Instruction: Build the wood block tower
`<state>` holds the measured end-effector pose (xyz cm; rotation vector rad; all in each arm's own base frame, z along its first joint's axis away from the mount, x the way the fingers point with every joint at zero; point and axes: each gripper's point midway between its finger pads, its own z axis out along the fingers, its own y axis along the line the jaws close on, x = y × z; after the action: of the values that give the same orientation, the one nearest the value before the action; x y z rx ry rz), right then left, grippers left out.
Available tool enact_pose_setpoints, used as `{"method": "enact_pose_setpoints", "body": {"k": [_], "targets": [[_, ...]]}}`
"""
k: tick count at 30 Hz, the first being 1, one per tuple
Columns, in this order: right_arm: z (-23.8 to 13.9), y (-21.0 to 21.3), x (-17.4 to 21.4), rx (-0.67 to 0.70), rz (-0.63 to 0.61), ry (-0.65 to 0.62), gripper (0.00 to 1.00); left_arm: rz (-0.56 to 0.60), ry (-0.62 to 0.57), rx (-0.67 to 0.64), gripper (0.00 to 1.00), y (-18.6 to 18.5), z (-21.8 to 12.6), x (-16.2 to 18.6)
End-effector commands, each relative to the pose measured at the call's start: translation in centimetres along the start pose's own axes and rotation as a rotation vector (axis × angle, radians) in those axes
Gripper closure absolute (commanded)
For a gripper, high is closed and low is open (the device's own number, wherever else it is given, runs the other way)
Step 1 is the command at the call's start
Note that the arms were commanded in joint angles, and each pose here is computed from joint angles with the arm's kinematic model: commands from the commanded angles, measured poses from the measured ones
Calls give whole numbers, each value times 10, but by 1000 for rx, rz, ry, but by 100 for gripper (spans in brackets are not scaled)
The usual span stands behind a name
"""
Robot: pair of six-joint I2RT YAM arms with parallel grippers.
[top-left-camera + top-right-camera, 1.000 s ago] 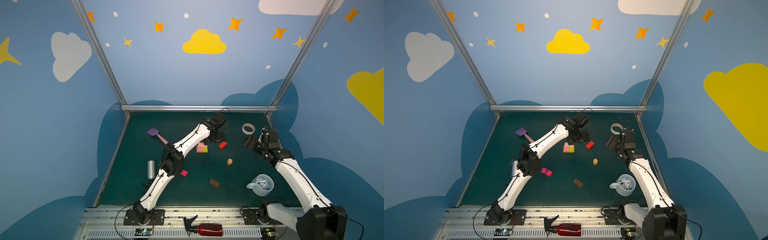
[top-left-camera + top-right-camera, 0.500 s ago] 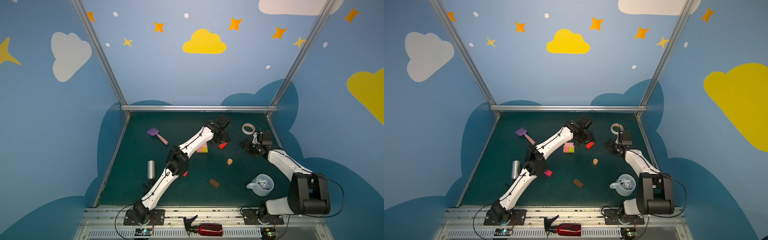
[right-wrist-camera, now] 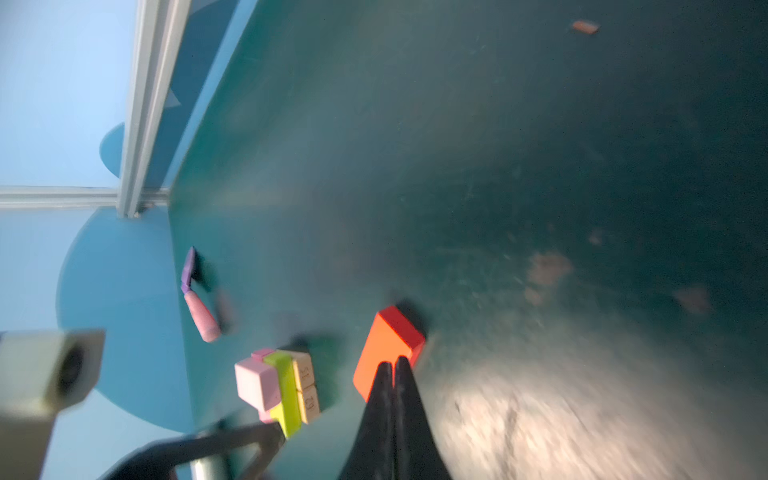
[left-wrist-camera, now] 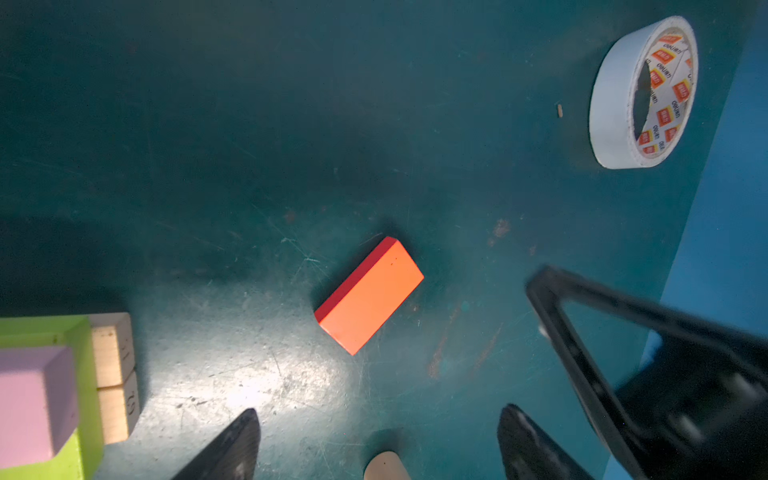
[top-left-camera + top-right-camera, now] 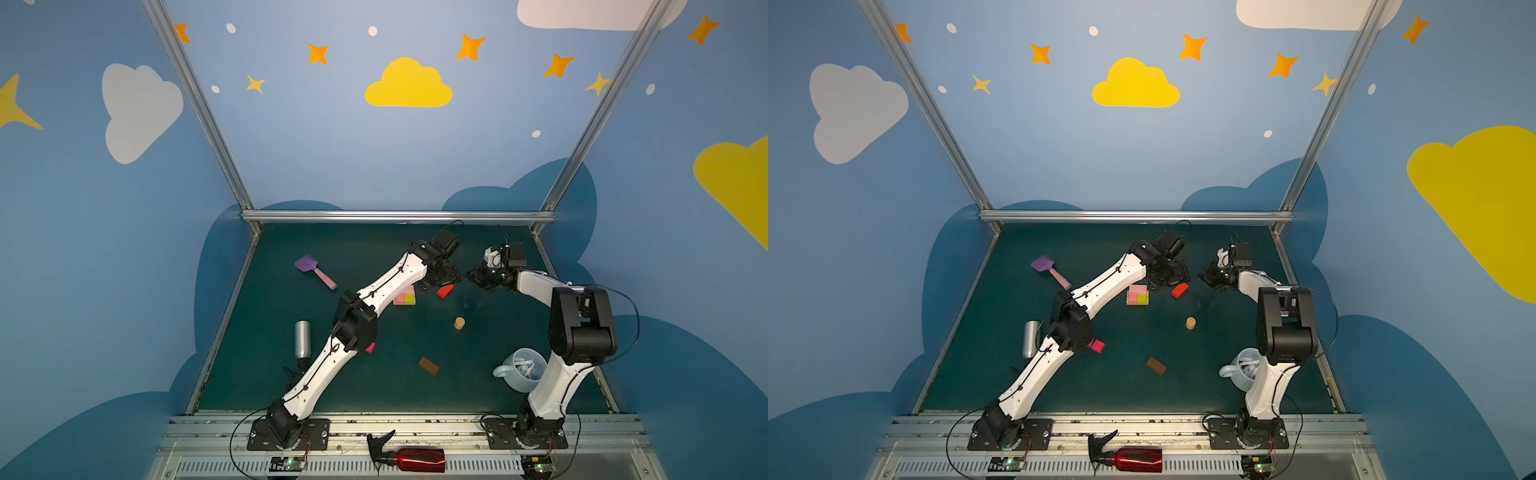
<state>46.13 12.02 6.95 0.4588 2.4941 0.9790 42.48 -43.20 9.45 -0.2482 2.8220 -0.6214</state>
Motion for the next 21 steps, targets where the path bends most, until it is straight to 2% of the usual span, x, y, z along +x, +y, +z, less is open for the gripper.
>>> {"method": "enact_pose_setpoints", "body": {"k": [1,14,21], "targets": [[12,15,-6,-81,2,19,100,16,-16,-33,11,8,8,-3],[55,12,6,-56,27,80,100,25,-8,-60,11,17,13,-3],[62,4,21,-11,37,99,100,29,-9,-82,11,23,13,-4]]}}
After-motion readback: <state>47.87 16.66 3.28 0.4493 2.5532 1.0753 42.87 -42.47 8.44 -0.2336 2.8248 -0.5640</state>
